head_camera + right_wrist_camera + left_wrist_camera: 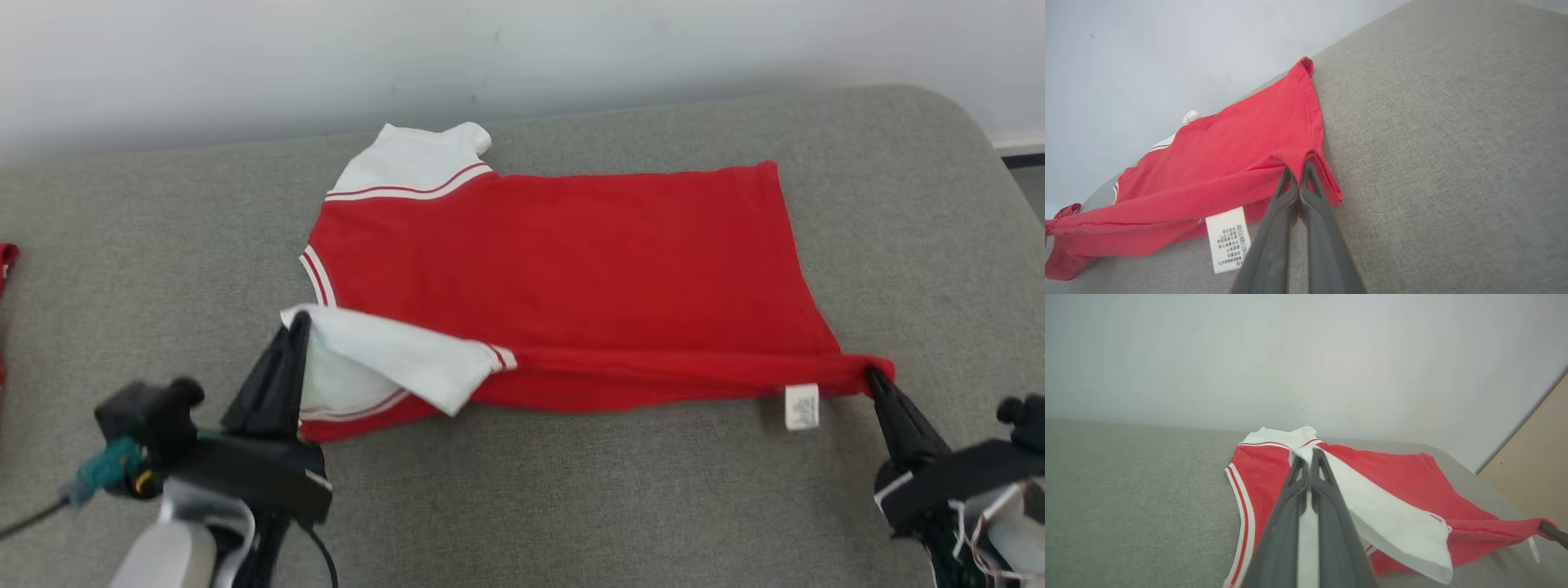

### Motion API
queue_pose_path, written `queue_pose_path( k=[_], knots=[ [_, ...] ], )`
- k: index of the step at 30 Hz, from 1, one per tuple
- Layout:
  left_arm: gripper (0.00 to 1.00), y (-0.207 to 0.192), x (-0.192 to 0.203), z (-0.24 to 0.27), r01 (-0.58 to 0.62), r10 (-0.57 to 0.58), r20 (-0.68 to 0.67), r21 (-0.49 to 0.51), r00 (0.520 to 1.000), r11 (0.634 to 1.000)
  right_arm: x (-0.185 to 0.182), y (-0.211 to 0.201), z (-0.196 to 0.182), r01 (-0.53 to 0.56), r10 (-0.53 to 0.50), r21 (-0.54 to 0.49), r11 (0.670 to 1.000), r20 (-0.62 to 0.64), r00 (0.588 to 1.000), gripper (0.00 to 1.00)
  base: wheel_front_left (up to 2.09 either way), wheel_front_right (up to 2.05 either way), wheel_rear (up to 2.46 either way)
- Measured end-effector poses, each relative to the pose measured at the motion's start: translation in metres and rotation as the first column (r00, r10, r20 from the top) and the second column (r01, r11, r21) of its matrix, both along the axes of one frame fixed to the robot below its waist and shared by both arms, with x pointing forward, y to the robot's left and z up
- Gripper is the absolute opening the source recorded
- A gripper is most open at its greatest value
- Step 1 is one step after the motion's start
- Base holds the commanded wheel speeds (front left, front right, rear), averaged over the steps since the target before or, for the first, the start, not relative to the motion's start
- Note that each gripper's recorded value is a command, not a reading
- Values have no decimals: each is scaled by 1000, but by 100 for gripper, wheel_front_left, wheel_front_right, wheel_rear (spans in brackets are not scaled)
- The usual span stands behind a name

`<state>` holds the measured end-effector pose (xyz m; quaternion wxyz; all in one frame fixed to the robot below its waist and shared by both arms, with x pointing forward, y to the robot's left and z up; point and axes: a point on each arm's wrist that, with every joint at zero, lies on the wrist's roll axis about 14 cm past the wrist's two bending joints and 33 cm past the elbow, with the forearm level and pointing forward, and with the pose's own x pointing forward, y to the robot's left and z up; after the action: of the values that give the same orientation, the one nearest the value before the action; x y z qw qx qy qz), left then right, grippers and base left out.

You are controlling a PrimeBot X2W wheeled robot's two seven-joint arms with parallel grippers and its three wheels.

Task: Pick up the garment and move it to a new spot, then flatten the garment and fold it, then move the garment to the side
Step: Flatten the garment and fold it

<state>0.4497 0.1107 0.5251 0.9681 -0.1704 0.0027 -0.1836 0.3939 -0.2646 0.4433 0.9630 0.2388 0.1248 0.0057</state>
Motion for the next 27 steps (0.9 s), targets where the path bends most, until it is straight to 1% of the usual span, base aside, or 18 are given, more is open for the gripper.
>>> queue_pose_path(
  k=[5,7,10,13,16,17,18,19,20,25,27],
  knots=[
    [0,1,37,-7,10,-8,-40,50,999,999,28,9,6,-35,35,-19,999,-2,999,0,0,0,0],
    [0,0,49,-13,14,-10,-61,69,998,997,37,9,4,-48,47,-46,998,-19,999,0,0,0,0],
    [0,-9,59,-29,57,-43,-109,130,993,990,47,6,-3,-56,52,-83,995,-57,997,0,0,0,0],
    [0,-12,67,-39,57,-38,-139,135,990,989,57,8,-6,-58,52,-91,994,-74,996,0,0,0,0],
    [0,-10,71,-47,55,-31,-148,163,989,985,64,14,-6,-87,77,-128,988,-81,994,0,0,0,0],
    [0,-10,71,-50,56,-30,-156,169,987,984,66,15,-5,-94,84,-142,985,-75,994,23,0,0,0],
    [18,-10,71,-51,57,-30,-150,175,988,983,68,16,-4,-101,91,-164,981,-65,994,71,0,0,0],
    [97,-10,72,-50,52,-28,-134,183,991,982,68,15,-4,-106,96,-187,977,-63,993,100,0,0,0],
    [100,-8,72,-48,44,-21,-121,189,992,981,68,14,-3,-102,94,-198,975,-51,994,100,0,0,0],
    [100,-3,67,-36,16,-7,-46,194,999,981,62,9,3,-97,96,-248,964,-16,995,100,0,0,0],
    [100,1,58,-41,11,-1,-52,196,999,981,55,7,2,-102,102,-271,957,-15,995,100,0,0,0]
  ],
)
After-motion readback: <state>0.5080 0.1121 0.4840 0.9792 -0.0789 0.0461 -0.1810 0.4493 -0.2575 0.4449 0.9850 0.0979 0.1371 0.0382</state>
